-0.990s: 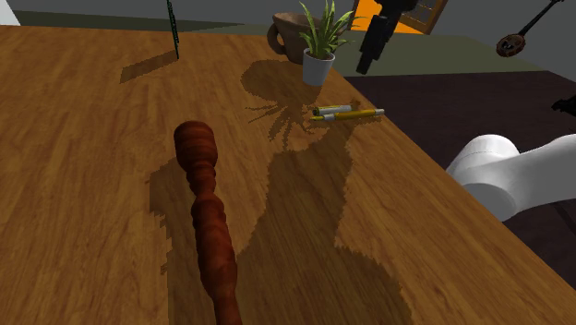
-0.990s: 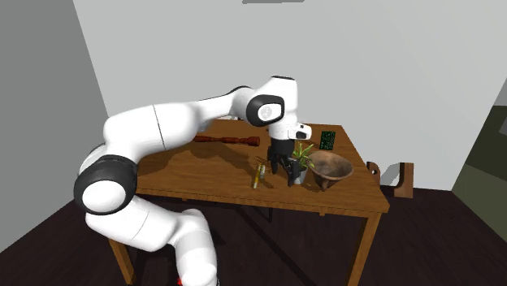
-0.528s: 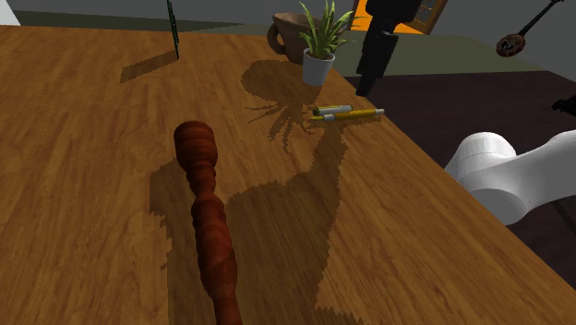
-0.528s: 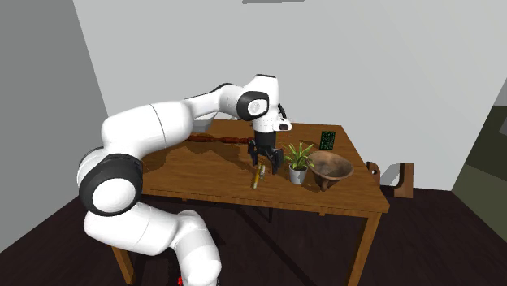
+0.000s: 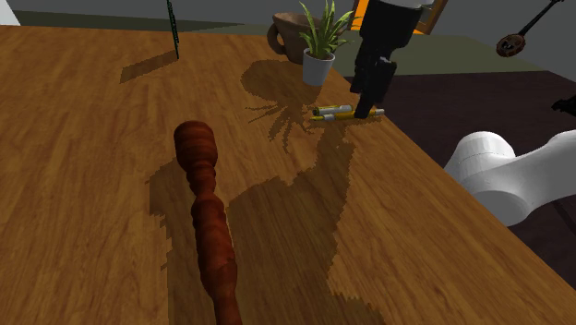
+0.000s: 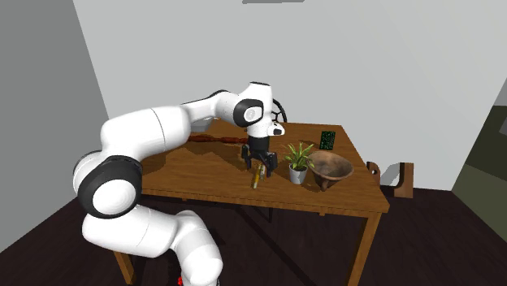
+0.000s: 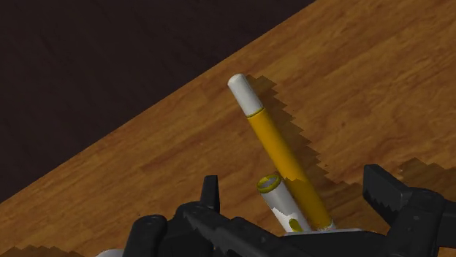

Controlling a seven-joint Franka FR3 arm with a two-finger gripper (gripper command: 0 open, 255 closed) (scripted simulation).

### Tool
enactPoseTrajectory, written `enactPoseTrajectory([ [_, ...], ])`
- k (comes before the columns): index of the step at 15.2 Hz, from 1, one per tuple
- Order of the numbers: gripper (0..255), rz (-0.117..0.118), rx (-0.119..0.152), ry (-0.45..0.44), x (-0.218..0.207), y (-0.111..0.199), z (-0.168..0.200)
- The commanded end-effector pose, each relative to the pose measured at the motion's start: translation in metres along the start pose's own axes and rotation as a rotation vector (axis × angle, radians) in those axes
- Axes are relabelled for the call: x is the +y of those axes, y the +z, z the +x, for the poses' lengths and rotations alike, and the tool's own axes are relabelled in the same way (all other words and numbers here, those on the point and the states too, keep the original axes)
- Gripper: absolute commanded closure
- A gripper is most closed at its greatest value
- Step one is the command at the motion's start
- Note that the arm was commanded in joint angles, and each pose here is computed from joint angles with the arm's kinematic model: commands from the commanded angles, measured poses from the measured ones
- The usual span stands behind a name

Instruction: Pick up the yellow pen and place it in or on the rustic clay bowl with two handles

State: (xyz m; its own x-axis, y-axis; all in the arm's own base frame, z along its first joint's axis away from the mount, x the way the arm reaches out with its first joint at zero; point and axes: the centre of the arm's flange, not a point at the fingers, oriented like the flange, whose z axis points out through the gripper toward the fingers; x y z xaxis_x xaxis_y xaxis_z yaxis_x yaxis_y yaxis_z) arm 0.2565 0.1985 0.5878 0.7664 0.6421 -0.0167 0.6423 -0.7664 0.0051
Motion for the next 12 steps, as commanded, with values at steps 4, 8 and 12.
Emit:
enactPoseTrajectory([
  [4,0,0.0,0.0,0.0,0.0,0.0136,0.0004],
  [8,0,0.0,0.0,0.0,0.0,0.0136,0.0004],
  [12,255,0.0,0.0,0.0,0.0,0.0136,0.0003],
])
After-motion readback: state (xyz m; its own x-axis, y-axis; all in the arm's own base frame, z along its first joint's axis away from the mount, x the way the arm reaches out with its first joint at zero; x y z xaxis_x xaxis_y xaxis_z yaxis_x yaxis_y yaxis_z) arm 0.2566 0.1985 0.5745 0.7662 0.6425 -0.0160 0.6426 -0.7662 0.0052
